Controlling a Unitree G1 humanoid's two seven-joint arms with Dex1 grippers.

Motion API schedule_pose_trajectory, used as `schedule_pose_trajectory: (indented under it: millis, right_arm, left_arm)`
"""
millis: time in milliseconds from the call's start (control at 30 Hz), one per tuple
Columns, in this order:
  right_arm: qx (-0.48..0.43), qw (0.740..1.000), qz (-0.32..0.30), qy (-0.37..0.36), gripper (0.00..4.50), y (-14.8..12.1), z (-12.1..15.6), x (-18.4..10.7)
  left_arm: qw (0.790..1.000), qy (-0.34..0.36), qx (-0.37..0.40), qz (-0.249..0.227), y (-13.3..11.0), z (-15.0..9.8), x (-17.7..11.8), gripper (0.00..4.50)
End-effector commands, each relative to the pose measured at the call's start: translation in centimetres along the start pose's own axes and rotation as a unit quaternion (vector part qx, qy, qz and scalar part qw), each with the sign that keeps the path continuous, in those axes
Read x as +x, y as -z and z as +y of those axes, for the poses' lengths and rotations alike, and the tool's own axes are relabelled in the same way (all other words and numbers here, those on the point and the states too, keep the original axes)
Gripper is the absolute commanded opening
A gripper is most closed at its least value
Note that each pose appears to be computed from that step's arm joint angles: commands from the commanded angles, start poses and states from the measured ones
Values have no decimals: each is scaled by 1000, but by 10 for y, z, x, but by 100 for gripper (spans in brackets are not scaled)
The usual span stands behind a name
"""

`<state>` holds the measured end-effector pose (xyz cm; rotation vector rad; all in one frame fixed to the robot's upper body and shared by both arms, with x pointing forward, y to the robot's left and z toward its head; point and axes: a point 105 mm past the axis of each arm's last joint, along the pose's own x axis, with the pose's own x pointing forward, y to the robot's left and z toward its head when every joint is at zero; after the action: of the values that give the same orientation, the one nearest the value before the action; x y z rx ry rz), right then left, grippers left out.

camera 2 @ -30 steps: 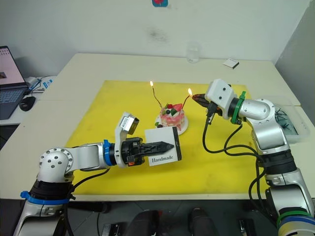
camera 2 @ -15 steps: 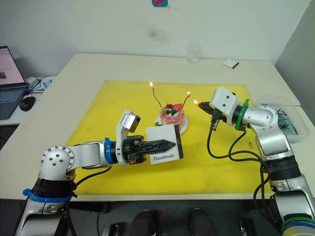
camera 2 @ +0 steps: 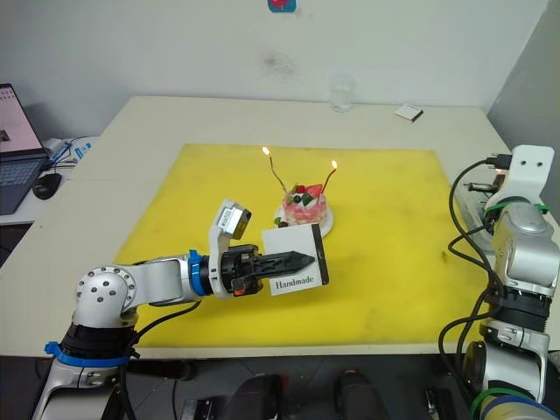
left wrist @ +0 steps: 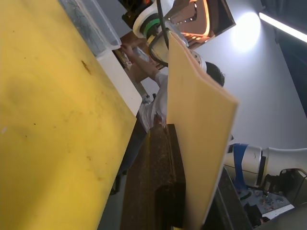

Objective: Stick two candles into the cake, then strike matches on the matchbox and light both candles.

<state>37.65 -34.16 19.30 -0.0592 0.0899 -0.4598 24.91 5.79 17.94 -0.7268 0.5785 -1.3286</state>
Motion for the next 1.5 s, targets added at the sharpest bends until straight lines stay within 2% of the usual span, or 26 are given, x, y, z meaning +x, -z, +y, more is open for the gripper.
schedule_pose_trajectory:
  millis: [33,167,433,467,500,533,600,700,733,767,800,867,933,1067,1100,1133,1233,1400,1500]
  right_arm:
    - [37,998,-27,33,5,-15,-11,2]
    - [57,996,-42,49,96,-17,-21,2]
    - [51,994,-82,59,398,-32,-29,-5]
    - [41,993,-96,48,431,-39,-27,-7]
    - [32,993,-111,33,445,-46,-22,-9]
    - [27,992,-125,-1,445,-52,-10,-11]
    - [22,982,-146,-121,445,-61,28,-21]
    - [38,935,-146,-321,445,-62,80,-57]
    - [24,909,-140,-392,445,-59,96,-75]
    - [3,868,-119,-481,445,-51,112,-100]
    - [-24,816,-95,-570,445,-40,124,-130]
    - [-83,723,-49,-684,445,-17,129,-175]
    - [-122,677,-30,-725,445,-5,127,-193]
    - [-164,618,-18,-769,445,10,127,-210]
    - [-173,607,-20,-775,445,13,129,-212]
    - [-179,609,-31,-772,445,13,132,-210]
    - [-178,625,-53,-758,445,12,140,-203]
    - [-176,634,-61,-751,445,14,142,-202]
    - [-172,640,-62,-746,445,14,141,-201]
  left_arm:
    - [1000,18,20,-3,-3,-9,5,0]
    - [1000,17,19,-6,-1,-10,3,0]
    - [1000,19,12,-9,10,-13,4,0]
    - [1000,18,12,-6,12,-13,4,0]
    - [1000,16,12,-4,14,-13,3,0]
    - [1000,13,11,-2,16,-13,2,0]
    - [1000,6,11,4,20,-11,-1,0]
    - [1000,-12,3,17,27,-5,-7,0]
    - [1000,-24,-1,20,30,-1,-9,0]
    - [999,-36,-6,23,32,4,-10,0]
    - [999,-48,-14,21,33,10,-11,0]
    - [997,-67,-27,16,32,20,-11,0]
    - [996,-86,-31,20,31,29,-10,0]
    - [990,-122,-44,52,36,50,-7,0]
    - [989,-129,-47,61,37,55,-6,0]
    - [988,-130,-47,70,38,57,-5,0]
    - [986,-137,-57,81,36,64,-1,0]
    - [985,-145,-63,76,23,72,5,0]
    - [983,-147,-62,91,23,73,4,0]
